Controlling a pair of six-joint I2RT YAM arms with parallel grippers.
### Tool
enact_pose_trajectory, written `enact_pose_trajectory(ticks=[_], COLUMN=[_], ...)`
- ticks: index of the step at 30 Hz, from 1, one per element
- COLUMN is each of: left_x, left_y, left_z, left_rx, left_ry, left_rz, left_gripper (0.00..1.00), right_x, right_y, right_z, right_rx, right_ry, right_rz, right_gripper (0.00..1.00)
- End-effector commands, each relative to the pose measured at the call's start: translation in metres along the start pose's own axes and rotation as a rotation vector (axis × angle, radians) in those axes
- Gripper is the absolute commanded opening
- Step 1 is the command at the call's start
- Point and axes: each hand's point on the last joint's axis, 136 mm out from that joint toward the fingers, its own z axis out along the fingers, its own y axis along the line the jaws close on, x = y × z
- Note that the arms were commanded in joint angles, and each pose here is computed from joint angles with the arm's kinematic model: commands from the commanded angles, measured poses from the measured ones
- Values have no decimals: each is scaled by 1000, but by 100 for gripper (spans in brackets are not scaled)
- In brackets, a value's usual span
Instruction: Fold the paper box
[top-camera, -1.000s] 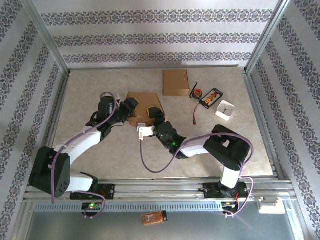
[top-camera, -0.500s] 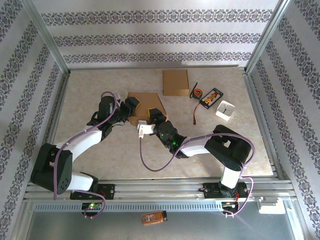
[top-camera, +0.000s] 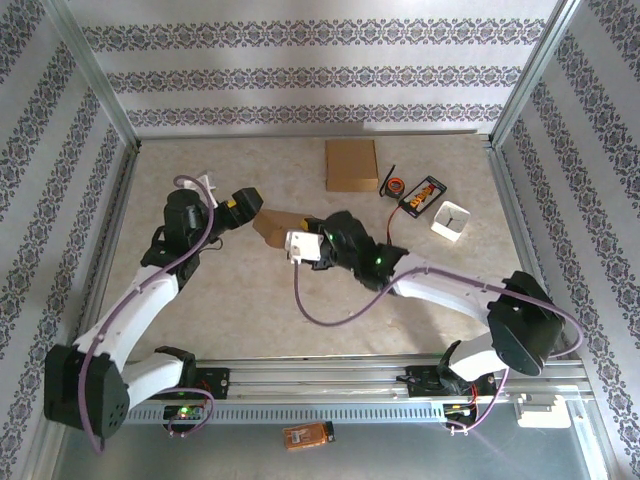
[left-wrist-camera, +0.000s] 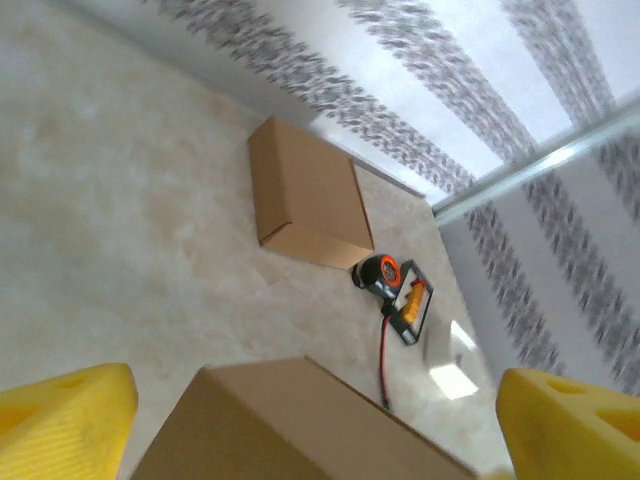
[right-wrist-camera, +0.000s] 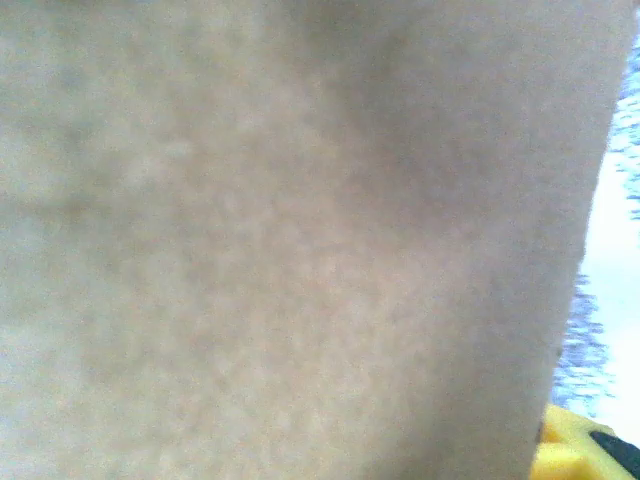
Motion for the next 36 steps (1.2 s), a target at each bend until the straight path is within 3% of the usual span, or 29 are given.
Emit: enact_pose_trajectory(ticks=[1, 6, 13, 19, 27, 36], left_x=[9, 28, 74, 102, 125, 135], left_y=[-27, -62, -78, -72, -50, -45], left_z=[-23, -64, -100, -104, -95, -92], left_rx=[115, 284, 481, 521, 463, 438], left_ry=[44, 47, 126, 220, 355, 393], left_rz=[432, 731, 946, 1026, 1037, 1081], left_gripper=[96, 99, 99, 99, 99, 99], right_x=[16, 34, 42, 47, 54, 51], right_y=[54, 50, 34, 32, 30, 23], right_z=[-32, -40, -32, -12, 6, 8], right_rx=[-399, -530, -622, -664, -667, -632], right_ry=[134, 317, 434, 474, 469, 452], right_rz=[137, 69, 38, 10, 17, 15], right_gripper=[47, 48, 50, 51, 56, 66])
